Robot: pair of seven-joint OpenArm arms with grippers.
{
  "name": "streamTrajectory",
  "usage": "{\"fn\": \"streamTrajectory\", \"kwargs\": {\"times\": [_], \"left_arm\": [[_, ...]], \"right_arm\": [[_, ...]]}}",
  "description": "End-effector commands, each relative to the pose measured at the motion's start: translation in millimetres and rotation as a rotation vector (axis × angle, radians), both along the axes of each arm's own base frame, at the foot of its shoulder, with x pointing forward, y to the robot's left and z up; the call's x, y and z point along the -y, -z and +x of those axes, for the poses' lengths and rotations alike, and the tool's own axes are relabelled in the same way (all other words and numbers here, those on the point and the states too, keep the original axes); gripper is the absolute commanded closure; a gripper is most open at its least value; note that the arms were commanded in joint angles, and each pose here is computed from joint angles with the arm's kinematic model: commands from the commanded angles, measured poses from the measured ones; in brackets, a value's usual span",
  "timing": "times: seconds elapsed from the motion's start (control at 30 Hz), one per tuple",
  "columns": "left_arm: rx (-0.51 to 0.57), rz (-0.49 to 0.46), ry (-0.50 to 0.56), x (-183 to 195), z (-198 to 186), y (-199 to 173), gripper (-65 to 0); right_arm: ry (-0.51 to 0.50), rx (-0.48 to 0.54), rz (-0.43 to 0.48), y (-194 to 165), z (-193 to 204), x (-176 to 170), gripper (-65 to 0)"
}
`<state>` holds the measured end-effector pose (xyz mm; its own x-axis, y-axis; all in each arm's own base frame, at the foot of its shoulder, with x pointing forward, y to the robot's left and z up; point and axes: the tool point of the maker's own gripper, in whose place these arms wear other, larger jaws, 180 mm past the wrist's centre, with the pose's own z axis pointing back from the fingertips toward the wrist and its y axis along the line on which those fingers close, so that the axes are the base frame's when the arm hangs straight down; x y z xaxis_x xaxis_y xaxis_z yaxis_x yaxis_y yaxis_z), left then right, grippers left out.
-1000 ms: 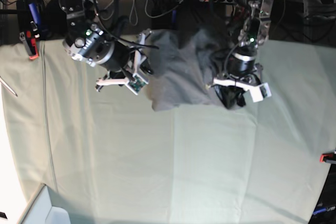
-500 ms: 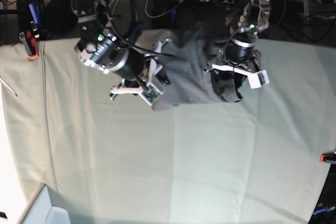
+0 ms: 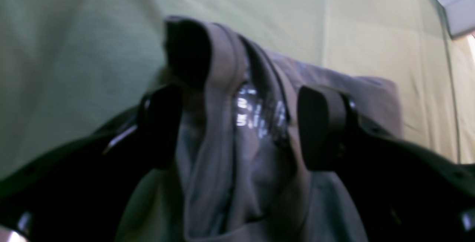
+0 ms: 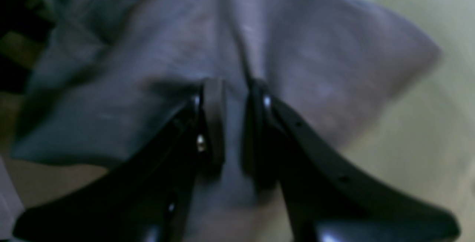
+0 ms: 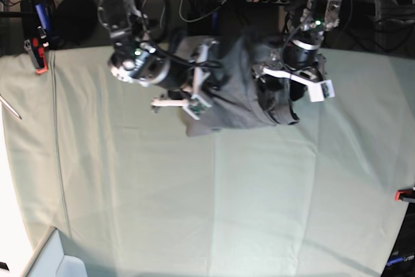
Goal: Layout the t-shirt on the table in an organized manner, then fold the t-shirt properly
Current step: 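Lift and fold the bundle over with the left gripper, then release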
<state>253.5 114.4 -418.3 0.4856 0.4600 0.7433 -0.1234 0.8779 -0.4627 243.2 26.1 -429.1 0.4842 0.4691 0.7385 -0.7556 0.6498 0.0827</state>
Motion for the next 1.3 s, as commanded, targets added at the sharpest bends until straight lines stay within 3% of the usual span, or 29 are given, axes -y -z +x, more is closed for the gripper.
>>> {"fn": "streamTrajectory", "kwargs": {"times": [0.0, 0.67, 0.83, 1.0, 1.07, 1.27], "left_arm": [[0.019, -0.008, 0.004, 2, -1, -5, -47.1], [-0.041, -0.004, 0.01, 4, -10, 17, -47.1], [-0.08, -0.016, 0.001, 9, -7, 35, -47.2], [-0.114, -0.04, 0.003, 21, -12, 46, -46.3], [-0.105, -0.049, 0.036, 34, -8, 44, -41.7], [-0.083, -0.063, 0.066, 48, 0, 37, -6.1]], "right_arm": [[0.013, 0.035, 0.03, -10, 9, 0, -13.3], [0.195, -0.001, -0.009, 7, 33, 61, -13.3], [0.202, 0.036, -0.01, -5, 35, 64, -13.3], [0.203, 0.14, -0.002, -41, 35, 64, -13.3], [0.203, 0.18, -0.001, -56, 34, 65, -13.3], [0.205, 0.254, 0.0, -83, 30, 66, -13.3]]}}
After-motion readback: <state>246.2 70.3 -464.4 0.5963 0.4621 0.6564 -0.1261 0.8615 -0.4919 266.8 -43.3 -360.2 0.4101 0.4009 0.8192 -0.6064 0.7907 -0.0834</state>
